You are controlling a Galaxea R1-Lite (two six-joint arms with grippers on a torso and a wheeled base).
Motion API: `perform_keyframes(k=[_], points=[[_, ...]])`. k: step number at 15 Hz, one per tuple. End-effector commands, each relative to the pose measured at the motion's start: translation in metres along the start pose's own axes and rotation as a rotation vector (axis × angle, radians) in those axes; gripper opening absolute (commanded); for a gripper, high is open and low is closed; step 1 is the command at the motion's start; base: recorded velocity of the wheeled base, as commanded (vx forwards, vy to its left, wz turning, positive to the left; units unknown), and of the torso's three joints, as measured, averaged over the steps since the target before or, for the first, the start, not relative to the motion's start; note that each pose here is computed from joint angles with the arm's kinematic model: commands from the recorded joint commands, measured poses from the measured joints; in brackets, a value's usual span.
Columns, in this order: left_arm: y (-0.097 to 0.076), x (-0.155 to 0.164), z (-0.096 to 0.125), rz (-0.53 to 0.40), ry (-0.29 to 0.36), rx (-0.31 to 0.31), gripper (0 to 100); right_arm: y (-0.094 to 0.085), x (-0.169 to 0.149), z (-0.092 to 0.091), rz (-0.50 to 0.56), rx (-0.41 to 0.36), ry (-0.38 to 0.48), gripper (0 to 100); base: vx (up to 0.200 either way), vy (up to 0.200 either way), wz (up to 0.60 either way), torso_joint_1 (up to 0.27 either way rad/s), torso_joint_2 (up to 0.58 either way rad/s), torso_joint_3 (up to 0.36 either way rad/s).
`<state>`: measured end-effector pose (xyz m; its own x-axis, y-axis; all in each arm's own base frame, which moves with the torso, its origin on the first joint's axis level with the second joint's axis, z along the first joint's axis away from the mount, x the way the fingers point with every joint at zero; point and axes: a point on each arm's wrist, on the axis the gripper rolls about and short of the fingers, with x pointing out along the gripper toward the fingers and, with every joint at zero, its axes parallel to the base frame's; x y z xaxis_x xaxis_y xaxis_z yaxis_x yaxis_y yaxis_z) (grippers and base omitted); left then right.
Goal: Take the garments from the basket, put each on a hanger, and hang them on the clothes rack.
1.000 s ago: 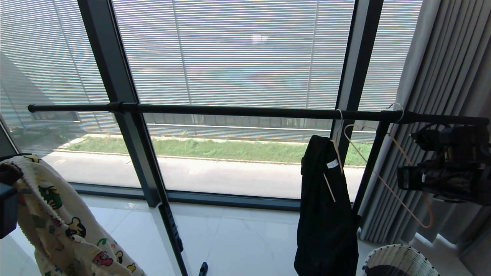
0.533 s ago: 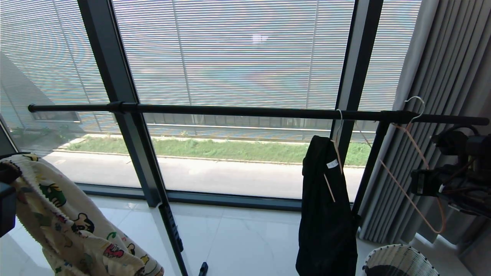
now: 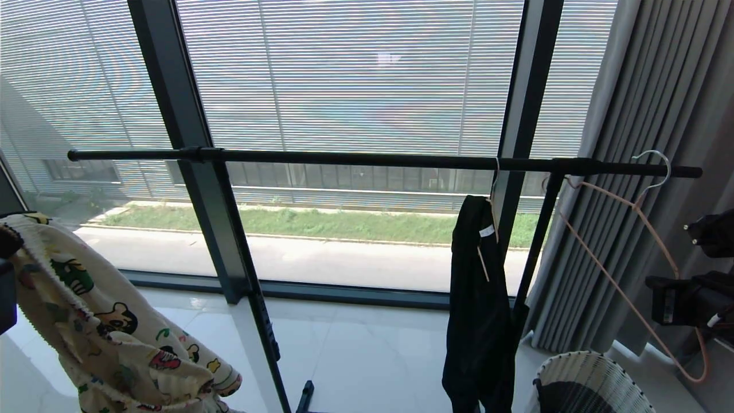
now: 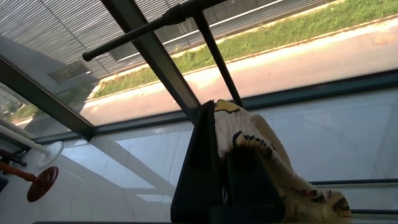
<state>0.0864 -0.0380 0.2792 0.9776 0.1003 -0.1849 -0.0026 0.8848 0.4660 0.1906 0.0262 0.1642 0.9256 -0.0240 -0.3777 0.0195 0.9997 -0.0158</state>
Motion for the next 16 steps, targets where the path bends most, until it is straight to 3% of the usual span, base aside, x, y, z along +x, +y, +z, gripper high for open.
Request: perform_keyframes(k=[1, 10, 14, 16], points=[[0.001, 0.001, 0.000, 0.011, 0.008, 0.000, 0, -0.002, -0.012, 0.001, 0.003, -0.006, -0.032, 0, -0.200, 0.000, 0.00, 0.002, 0.00, 0.007], [0.000, 0.001, -0.001, 0.010, 0.011, 0.002, 0, -0.003, -0.055, -0.006, 0.051, -0.070, -0.013, 0, -0.200, 0.000, 0.00, 0.000, 0.00, 0.002], [-0.003, 0.003, -0.007, 0.002, 0.029, 0.016, 0, 0.003, -0.077, -0.008, 0.145, -0.097, -0.039, 0, -0.150, 0.000, 0.00, 0.002, 0.00, -0.001], [-0.009, 0.004, -0.016, -0.018, 0.049, 0.046, 0, 0.012, -0.088, -0.009, 0.273, -0.118, -0.071, 0, 0.000, 0.000, 0.00, 0.000, 0.00, 0.000]])
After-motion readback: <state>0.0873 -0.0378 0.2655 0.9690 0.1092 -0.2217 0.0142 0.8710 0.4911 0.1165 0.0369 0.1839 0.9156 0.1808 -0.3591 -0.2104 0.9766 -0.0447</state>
